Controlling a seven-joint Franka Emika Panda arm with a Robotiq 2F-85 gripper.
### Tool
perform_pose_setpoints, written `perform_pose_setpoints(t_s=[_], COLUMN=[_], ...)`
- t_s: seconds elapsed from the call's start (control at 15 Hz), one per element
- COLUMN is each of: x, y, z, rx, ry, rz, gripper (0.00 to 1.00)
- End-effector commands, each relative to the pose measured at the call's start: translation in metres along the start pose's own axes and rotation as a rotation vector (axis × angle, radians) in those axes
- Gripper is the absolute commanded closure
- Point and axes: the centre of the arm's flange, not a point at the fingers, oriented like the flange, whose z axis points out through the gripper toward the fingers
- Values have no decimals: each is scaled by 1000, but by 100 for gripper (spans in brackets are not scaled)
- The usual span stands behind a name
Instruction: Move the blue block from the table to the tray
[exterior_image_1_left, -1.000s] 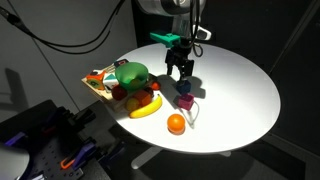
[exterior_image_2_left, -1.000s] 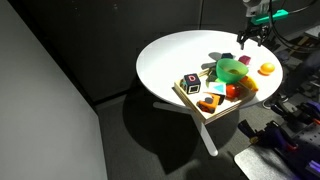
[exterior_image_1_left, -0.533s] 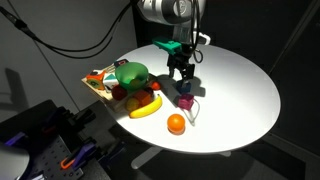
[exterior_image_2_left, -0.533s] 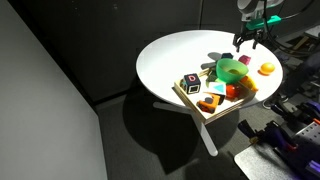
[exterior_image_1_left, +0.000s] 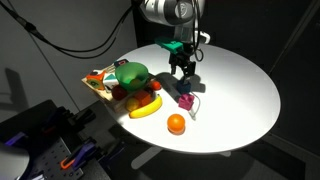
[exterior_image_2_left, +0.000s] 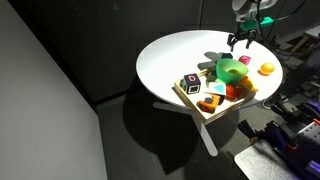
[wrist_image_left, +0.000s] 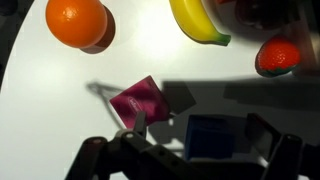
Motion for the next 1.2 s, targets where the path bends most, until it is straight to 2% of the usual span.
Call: perform_pose_setpoints(t_s=[0.0,1.13], x=[20,57], y=[-10,-33], z=[0,40], rx=[22,6], ry=[36,130], rz=[1,-33], gripper=[0,0])
